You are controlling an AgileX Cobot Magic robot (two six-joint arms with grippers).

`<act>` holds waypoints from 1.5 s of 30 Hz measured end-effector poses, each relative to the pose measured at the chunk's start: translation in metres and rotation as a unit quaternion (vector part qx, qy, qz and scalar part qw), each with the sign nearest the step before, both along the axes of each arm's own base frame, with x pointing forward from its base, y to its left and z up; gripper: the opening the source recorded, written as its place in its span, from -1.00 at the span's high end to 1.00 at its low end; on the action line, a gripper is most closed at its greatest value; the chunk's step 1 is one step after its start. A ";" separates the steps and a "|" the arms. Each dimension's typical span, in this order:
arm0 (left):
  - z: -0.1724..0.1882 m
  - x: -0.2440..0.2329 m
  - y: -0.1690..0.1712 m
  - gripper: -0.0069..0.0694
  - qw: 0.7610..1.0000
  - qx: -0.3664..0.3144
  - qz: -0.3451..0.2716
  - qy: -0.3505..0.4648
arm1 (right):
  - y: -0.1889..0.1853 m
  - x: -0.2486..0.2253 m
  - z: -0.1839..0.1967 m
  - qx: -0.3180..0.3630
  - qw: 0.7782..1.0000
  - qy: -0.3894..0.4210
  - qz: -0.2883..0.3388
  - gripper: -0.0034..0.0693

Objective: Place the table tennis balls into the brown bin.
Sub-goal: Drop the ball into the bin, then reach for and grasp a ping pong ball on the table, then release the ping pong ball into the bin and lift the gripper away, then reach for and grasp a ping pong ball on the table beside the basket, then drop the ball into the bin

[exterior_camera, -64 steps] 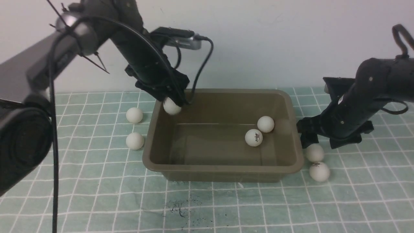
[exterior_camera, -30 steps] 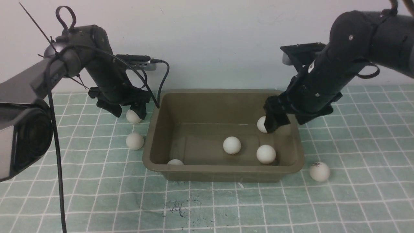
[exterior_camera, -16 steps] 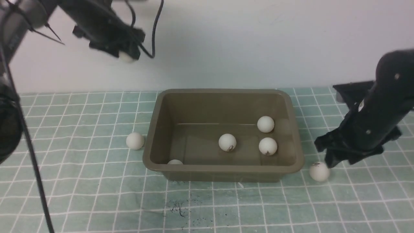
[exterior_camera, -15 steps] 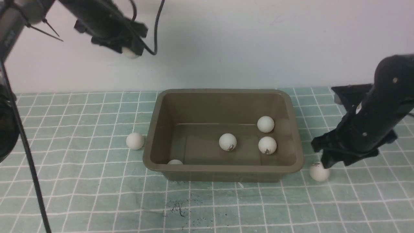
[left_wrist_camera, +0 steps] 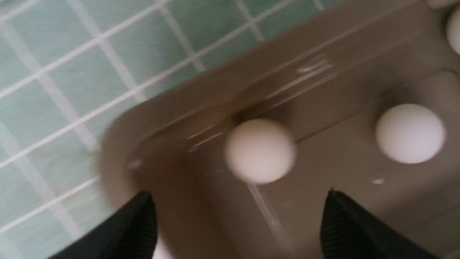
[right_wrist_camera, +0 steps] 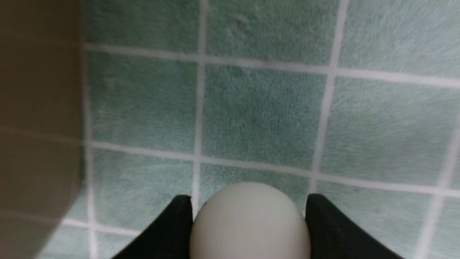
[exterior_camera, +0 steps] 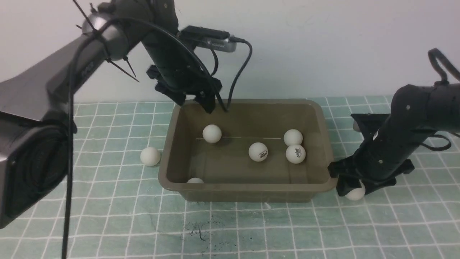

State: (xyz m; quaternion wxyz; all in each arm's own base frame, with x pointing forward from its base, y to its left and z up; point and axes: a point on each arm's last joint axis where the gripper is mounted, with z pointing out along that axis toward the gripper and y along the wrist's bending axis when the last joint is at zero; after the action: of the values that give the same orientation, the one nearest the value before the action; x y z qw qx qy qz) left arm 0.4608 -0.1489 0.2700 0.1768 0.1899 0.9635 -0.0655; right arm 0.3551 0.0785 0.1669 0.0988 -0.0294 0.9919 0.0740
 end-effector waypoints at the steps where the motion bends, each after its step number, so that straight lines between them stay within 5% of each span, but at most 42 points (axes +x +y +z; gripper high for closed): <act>1: 0.006 -0.003 0.010 -0.24 1.000 0.010 0.014 -0.004 | 0.000 0.000 0.010 0.002 1.000 -0.012 -0.001 -0.09; 5: 0.021 -0.022 0.064 0.64 0.996 0.042 0.078 0.005 | 0.006 -0.001 0.072 0.035 0.995 -0.099 -0.002 -0.09; 9: 0.008 -0.030 0.098 0.79 0.992 0.043 0.110 0.041 | 0.030 0.000 0.110 0.074 0.983 -0.163 0.034 -0.09; 15: -0.037 -0.022 0.098 0.46 0.990 0.009 0.093 0.105 | 0.066 0.014 0.105 0.099 0.980 -0.153 0.080 -0.11; 18: -0.070 -0.015 0.091 -0.04 0.988 0.001 0.078 0.136 | 0.073 0.016 0.111 0.101 0.983 -0.112 0.104 -0.35; 19: -0.075 -0.014 0.091 -0.07 0.987 0.001 0.078 0.138 | 0.074 0.016 0.115 0.100 0.982 -0.112 0.110 -0.39; 20: -0.090 -0.010 0.090 -0.34 0.986 0.000 0.080 0.145 | 0.073 0.012 0.131 0.093 0.981 -0.109 0.133 -0.42; 22: -0.101 -0.007 0.089 -0.45 0.985 -0.002 0.081 0.151 | 0.070 0.006 0.148 0.089 0.978 -0.121 0.142 -0.37; 24: -0.109 -0.006 0.088 -0.45 0.984 -0.004 0.084 0.158 | 0.064 -0.005 0.169 0.079 0.976 -0.140 0.150 -0.23; 26: -0.117 -0.006 0.089 -0.07 0.982 0.007 0.080 0.173 | 0.046 -0.039 0.215 0.057 0.969 -0.194 0.144 0.18; 31: -0.069 0.009 0.097 -0.09 0.992 0.018 0.080 0.100 | 0.000 -0.102 0.235 0.014 0.962 -0.265 0.070 0.84; 36: 0.009 -0.001 0.084 -0.09 0.997 -0.039 0.066 0.013 | -0.026 -0.143 0.206 -0.001 0.954 -0.298 0.015 0.94; 39: 0.051 -0.022 0.046 -0.09 0.995 -0.093 -0.012 -0.026 | -0.035 -0.176 0.176 0.023 0.937 -0.348 -0.013 0.95; 45: 0.020 -0.030 -0.021 -0.13 0.992 -0.069 -0.107 0.005 | -0.046 -0.221 0.146 0.070 0.890 -0.448 -0.038 0.95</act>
State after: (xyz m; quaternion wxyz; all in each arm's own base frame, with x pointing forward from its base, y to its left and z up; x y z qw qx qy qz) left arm 0.4304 -0.1700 0.2900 0.1764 0.2785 0.9318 -0.1517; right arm 0.1343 0.0328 0.3125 0.5377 -0.0146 0.8347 0.1182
